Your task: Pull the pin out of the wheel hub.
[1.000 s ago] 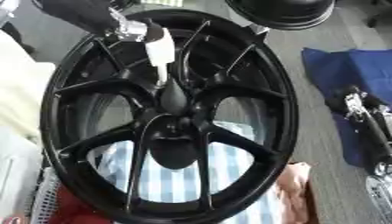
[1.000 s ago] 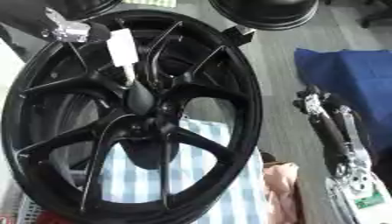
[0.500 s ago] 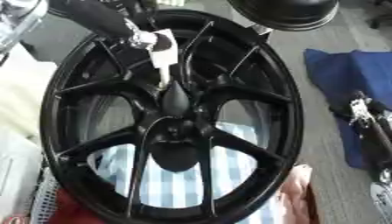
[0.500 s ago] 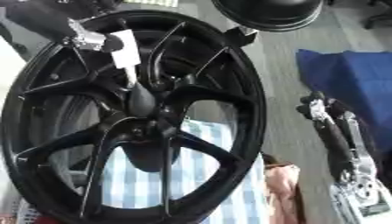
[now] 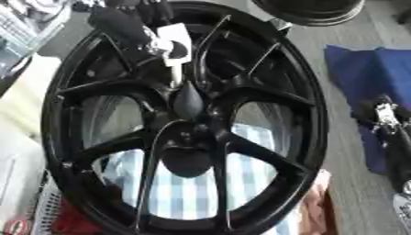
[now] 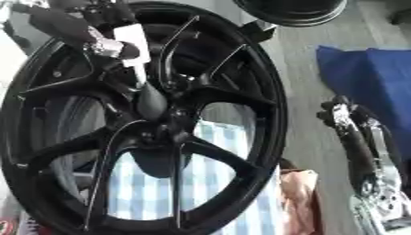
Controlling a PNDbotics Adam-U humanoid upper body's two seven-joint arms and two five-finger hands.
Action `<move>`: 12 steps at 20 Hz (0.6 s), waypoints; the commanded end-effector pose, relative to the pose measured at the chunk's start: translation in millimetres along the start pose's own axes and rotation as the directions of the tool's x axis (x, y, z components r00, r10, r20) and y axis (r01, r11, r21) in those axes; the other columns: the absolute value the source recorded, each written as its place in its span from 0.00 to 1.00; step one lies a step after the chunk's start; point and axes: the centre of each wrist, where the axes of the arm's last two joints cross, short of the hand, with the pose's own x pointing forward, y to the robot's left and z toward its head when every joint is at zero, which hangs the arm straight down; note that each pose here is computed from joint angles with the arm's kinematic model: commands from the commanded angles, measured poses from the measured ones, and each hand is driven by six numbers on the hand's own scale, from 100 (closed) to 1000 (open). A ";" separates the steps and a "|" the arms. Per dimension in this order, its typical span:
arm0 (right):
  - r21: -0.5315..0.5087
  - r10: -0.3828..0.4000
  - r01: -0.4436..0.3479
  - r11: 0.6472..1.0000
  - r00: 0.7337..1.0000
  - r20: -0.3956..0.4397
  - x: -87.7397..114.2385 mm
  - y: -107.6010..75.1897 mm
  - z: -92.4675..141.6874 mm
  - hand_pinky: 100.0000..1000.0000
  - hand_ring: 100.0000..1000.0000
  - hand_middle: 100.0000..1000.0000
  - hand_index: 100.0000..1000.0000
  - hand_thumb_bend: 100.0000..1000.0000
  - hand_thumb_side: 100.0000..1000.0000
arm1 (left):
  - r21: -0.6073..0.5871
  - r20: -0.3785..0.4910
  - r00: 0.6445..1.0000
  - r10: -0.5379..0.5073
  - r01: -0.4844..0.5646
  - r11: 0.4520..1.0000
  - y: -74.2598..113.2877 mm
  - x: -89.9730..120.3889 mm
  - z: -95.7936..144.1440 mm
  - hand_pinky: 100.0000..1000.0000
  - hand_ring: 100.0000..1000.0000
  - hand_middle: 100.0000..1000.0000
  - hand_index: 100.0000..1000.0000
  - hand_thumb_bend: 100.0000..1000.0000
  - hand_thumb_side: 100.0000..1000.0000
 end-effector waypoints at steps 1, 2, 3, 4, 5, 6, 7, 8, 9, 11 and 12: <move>0.000 -0.001 0.001 1.000 1.000 0.030 8.0 0.6 -1.0 0.81 0.67 0.45 0.58 0.00 0.63 | -0.029 -0.048 0.999 0.021 -0.022 0.999 9.5 2.0 3.9 0.75 0.82 0.78 0.86 0.45 0.61; -0.001 -0.001 0.001 1.000 1.000 0.030 8.0 0.7 -1.0 0.81 0.67 0.45 0.58 0.00 0.63 | -0.031 -0.050 0.999 0.019 -0.021 0.999 9.2 1.9 3.1 0.74 0.81 0.78 0.85 0.45 0.61; -0.002 -0.002 0.002 1.000 1.000 0.030 8.0 0.7 -1.1 0.81 0.67 0.45 0.58 0.00 0.63 | -0.034 -0.052 0.998 0.019 -0.021 0.999 8.9 1.7 2.3 0.73 0.79 0.75 0.83 0.43 0.61; -0.003 -0.003 0.003 1.000 1.000 0.030 8.1 0.9 -1.1 0.81 0.67 0.45 0.58 0.00 0.63 | -0.036 -0.054 0.998 0.020 -0.022 0.999 8.7 1.4 1.7 0.72 0.79 0.75 0.83 0.43 0.61; -0.004 -0.004 0.004 1.000 1.000 0.029 8.0 0.9 -1.1 0.81 0.67 0.45 0.58 0.00 0.63 | -0.039 -0.055 0.998 0.021 -0.023 0.999 8.6 1.3 1.3 0.70 0.76 0.71 0.80 0.40 0.60; -0.005 -0.005 0.005 1.000 1.000 0.029 8.0 0.9 -1.1 0.81 0.67 0.45 0.58 0.00 0.63 | -0.041 -0.054 0.998 0.024 -0.026 0.999 8.9 1.4 1.3 0.69 0.74 0.69 0.79 0.38 0.60; -0.006 -0.005 0.005 1.000 1.000 0.027 7.9 0.9 -0.9 0.81 0.67 0.45 0.58 0.00 0.64 | -0.042 -0.052 0.998 0.026 -0.028 0.999 9.3 1.9 1.4 0.68 0.72 0.66 0.77 0.35 0.59; -0.007 -0.006 0.006 1.000 1.000 0.025 7.7 1.1 -0.8 0.81 0.67 0.45 0.58 0.00 0.64 | -0.042 -0.050 0.998 0.029 -0.031 0.999 9.7 2.5 1.6 0.67 0.71 0.64 0.75 0.32 0.58; -0.009 -0.007 0.007 1.000 1.000 0.022 7.6 1.2 -0.7 0.81 0.67 0.45 0.58 0.00 0.64 | -0.042 -0.048 0.998 0.034 -0.036 0.998 10.1 3.0 1.9 0.65 0.68 0.60 0.73 0.29 0.57; -0.011 -0.009 0.009 1.000 1.000 0.018 7.4 1.5 -0.5 0.81 0.67 0.45 0.58 0.00 0.65 | -0.041 -0.043 0.998 0.044 -0.046 0.998 10.9 3.8 2.7 0.63 0.66 0.57 0.71 0.22 0.53; -0.012 -0.009 0.009 1.000 1.000 0.017 7.2 1.5 -0.3 0.81 0.67 0.45 0.58 0.00 0.65 | -0.041 -0.042 0.998 0.049 -0.050 0.998 11.3 4.2 3.2 0.63 0.64 0.56 0.70 0.17 0.50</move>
